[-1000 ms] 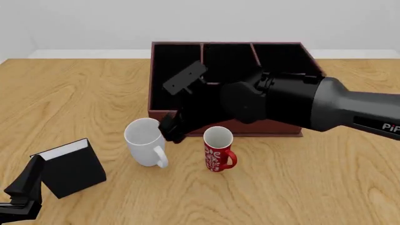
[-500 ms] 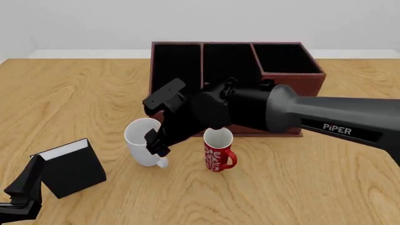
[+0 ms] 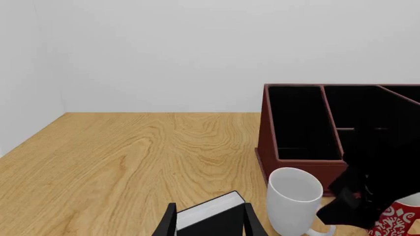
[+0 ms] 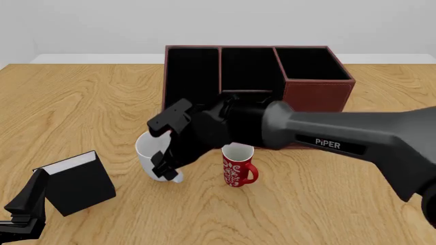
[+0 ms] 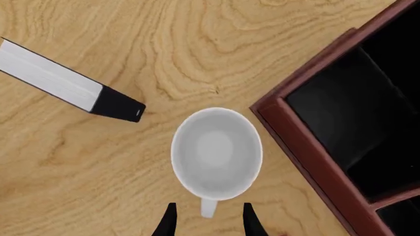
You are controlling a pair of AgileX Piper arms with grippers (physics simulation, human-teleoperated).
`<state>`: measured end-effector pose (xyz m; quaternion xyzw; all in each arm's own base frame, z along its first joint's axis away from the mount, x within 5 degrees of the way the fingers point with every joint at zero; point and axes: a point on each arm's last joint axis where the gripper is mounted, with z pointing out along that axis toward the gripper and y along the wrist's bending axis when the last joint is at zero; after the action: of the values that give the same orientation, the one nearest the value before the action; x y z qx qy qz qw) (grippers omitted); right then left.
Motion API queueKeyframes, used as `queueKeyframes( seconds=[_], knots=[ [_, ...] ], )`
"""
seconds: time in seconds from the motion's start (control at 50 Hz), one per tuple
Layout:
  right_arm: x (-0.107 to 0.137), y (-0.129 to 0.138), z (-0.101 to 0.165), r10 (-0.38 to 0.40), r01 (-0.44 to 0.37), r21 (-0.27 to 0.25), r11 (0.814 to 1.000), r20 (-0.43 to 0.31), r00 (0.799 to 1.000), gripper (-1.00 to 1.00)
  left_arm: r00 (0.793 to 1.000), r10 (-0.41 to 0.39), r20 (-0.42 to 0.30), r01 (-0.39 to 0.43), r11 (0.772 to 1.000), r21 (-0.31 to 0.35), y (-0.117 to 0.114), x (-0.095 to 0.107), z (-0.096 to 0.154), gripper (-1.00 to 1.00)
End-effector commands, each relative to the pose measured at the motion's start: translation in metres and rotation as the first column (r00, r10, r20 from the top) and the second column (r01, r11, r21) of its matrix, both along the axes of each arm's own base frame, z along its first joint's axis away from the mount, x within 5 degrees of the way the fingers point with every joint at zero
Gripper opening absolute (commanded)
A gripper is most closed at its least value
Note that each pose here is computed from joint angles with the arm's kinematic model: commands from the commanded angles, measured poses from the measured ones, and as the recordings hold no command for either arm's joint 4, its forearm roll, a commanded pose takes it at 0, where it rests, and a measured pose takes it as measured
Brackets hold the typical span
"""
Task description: Pick up the white mug and place it to the right of the caddy.
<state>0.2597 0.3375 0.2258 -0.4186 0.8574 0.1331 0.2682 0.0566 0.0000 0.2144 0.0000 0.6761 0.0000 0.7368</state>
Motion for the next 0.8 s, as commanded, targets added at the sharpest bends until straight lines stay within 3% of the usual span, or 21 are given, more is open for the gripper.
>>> queueKeyframes(
  seconds=[0.02, 0.34, 0.8],
  knots=[
    [0.001, 0.004, -0.012, -0.009, 0.009, -0.016, 1.000, -0.023, 1.000, 1.00, 1.000, 0.000, 0.000, 0.000, 1.000, 0.000, 0.000, 0.000, 0.000, 1.00],
    [0.004, -0.005, -0.020, -0.040, 0.039, -0.020, 0.999, -0.035, 0.999, 1.00, 1.000, 0.000, 0.000, 0.000, 1.000, 0.000, 0.000, 0.000, 0.000, 1.00],
    [0.002, 0.005, -0.035, -0.043, 0.041, -0.034, 0.999, -0.062, 0.997, 1.00, 1.000, 0.000, 0.000, 0.000, 1.000, 0.000, 0.000, 0.000, 0.000, 1.00]
  ],
)
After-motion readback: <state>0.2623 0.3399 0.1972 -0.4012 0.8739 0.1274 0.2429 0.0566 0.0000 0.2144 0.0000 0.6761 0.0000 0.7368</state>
